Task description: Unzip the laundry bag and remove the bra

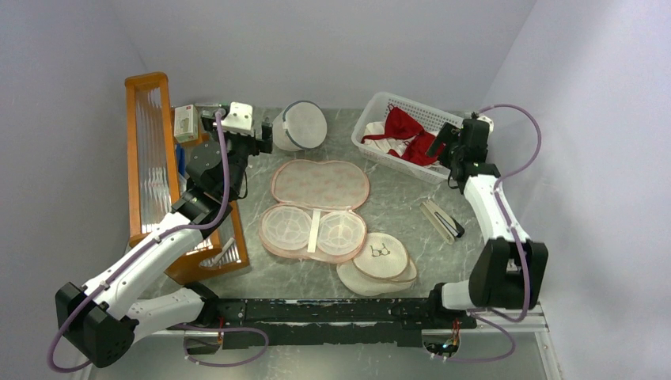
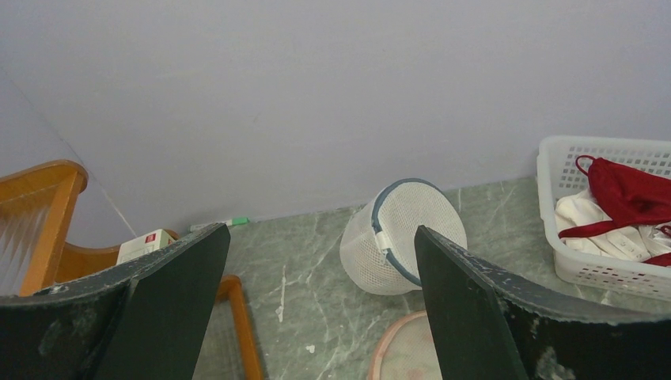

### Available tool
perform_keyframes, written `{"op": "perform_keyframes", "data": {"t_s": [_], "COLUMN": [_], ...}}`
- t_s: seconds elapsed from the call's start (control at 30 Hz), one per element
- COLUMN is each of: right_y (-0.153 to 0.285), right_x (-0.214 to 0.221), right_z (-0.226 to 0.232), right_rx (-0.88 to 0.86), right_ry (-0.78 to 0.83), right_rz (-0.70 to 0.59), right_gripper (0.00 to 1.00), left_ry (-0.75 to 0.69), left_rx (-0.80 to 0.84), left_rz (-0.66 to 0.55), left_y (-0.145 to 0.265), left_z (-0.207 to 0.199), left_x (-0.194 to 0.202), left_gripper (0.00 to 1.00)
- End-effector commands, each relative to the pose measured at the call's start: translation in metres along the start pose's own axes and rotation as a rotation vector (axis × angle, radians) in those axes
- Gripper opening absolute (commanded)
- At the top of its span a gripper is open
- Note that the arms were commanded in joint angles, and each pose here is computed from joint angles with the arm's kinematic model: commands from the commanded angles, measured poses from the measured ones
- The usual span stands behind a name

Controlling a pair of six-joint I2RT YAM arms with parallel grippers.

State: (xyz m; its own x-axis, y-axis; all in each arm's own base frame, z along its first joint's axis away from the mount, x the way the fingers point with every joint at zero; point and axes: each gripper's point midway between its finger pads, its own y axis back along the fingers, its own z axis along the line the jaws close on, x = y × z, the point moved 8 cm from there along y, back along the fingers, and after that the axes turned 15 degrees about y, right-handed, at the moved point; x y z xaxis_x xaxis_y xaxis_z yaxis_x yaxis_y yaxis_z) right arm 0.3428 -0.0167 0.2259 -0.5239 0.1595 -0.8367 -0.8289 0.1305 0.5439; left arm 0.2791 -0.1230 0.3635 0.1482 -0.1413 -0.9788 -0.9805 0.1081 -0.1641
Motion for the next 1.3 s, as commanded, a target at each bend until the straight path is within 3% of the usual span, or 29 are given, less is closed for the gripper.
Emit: {"op": "perform_keyframes", "data": {"t_s": [0.0, 0.2, 0.37, 0.57, 0.77, 0.93, 1.07, 1.27], "right_y": [0.022, 0.055, 0.079, 0.103, 0.098, 0.095, 0.088, 0.055], "right_x": [-0.007, 0.009, 0.044, 0.133, 0.171, 0.15, 0.135, 0.114], "right_z": [0.027, 0.098, 0.163, 0.217, 0.211, 0.217, 0.209, 0.177], "right_rx": [-0.118, -0.267, -0.45, -0.734, -0.728, -0.708, -0.594, -0.557], "right_ry": [0.056, 0.186, 0.312, 0.464, 0.488, 0.442, 0.412, 0.26], "right_rz": [-0.081, -0.108, -0.059, 0.097, 0.161, 0.013, -0.066, -0.059], "right_gripper": [0.85, 0.88, 0.88, 0.88, 0.9, 0.91, 0.93, 0.9], "left_ry": [0.025, 0.022, 0.021, 0.019, -0.025, -0.051, -0.054, -0.076], "left_rx": [0.003, 0.012, 0.018, 0.033, 0.053, 0.069, 0.076, 0.077], "left_rz": [-0.013, -0.003, -0.003, 0.001, 0.013, 0.009, 0.022, 0.023], "left_y": [-0.005, -0.006, -0.005, -0.003, 0.003, 0.008, 0.006, 0.004], "left_z": [-0.003, -0.007, -0.009, -0.015, -0.03, -0.038, -0.041, -0.041], "left_x": [-0.011, -0.008, -0.008, -0.007, -0.002, -0.001, 0.003, 0.005], "left_gripper": [0.99, 0.99, 0.99, 0.99, 0.99, 0.99, 0.99, 0.99]}}
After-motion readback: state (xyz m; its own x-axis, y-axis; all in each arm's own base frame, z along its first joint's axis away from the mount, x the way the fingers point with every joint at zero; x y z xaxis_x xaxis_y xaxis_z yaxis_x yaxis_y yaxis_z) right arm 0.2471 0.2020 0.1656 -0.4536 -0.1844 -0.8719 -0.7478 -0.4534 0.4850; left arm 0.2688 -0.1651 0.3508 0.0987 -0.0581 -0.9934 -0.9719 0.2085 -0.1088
